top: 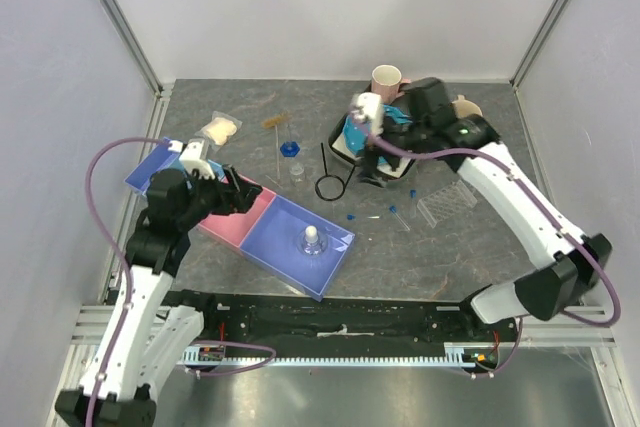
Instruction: Organize the chemistry lab equipment
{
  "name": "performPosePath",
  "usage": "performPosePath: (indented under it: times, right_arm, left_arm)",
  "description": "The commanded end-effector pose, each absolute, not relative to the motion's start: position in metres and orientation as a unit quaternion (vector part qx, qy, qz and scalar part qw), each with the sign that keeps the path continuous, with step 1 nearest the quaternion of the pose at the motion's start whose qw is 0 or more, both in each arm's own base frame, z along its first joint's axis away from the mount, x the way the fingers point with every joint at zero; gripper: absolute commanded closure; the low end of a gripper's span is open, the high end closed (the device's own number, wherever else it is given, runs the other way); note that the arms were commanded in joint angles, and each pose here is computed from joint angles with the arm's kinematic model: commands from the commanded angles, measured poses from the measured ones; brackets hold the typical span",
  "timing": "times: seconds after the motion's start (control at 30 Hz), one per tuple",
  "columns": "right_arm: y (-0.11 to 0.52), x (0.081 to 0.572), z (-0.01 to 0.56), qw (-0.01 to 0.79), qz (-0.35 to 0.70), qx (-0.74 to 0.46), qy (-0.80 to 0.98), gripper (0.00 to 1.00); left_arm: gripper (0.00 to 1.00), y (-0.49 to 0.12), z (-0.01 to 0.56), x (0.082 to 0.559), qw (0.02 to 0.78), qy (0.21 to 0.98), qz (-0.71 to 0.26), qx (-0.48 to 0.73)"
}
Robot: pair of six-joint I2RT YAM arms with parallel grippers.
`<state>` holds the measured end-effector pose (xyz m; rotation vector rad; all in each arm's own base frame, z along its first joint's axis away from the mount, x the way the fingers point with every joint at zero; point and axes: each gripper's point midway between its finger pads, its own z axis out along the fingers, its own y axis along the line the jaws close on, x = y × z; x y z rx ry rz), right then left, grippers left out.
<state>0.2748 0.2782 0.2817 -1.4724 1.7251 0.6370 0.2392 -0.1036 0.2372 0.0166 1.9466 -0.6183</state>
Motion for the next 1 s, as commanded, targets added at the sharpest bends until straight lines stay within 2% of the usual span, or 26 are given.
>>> performPosePath:
  times: [0.0, 0.03, 0.07, 0.23, 0.33, 0.53, 0.7, 0.97]
  right_arm:
    - [0.243, 0.274, 0.302, 0.426, 0.371, -0.474, 0.675, 0.02]
    - [0.234, 0.272, 0.279, 0.410, 0.381, -0.453, 0.694, 0.02]
    - [0.229, 0.273, 0.285, 0.430, 0.387, -0.445, 0.684, 0.02]
    - [0.199, 0.276, 0.234, 0.431, 0.376, -0.414, 0.708, 0.02]
    - [0.190, 0.273, 0.221, 0.428, 0.391, -0.404, 0.708, 0.02]
    - [0.171, 0.280, 0.205, 0.425, 0.386, -0.382, 0.724, 0.02]
    - [0.168, 0.281, 0.204, 0.429, 0.379, -0.381, 0.726, 0.02]
    - [0.166, 0.281, 0.204, 0.432, 0.373, -0.382, 0.727, 0.02]
  left_arm:
    - [0.19, -0.133, 0.237, 0.250, 0.463, 0.829, -0.313, 0.021]
    - [0.19, -0.135, 0.233, 0.253, 0.454, 0.835, -0.310, 0.023]
    - [0.19, -0.135, 0.227, 0.260, 0.448, 0.843, -0.298, 0.021]
    - [0.18, -0.161, 0.200, 0.282, 0.408, 0.881, -0.230, 0.068]
    - [0.13, -0.172, 0.182, 0.299, 0.385, 0.898, -0.191, 0.089]
    - [0.08, -0.184, 0.155, 0.338, 0.355, 0.918, -0.146, 0.104]
    - [0.08, -0.192, 0.142, 0.365, 0.343, 0.925, -0.124, 0.109]
    - [0.11, -0.202, 0.113, 0.381, 0.304, 0.939, -0.109, 0.119]
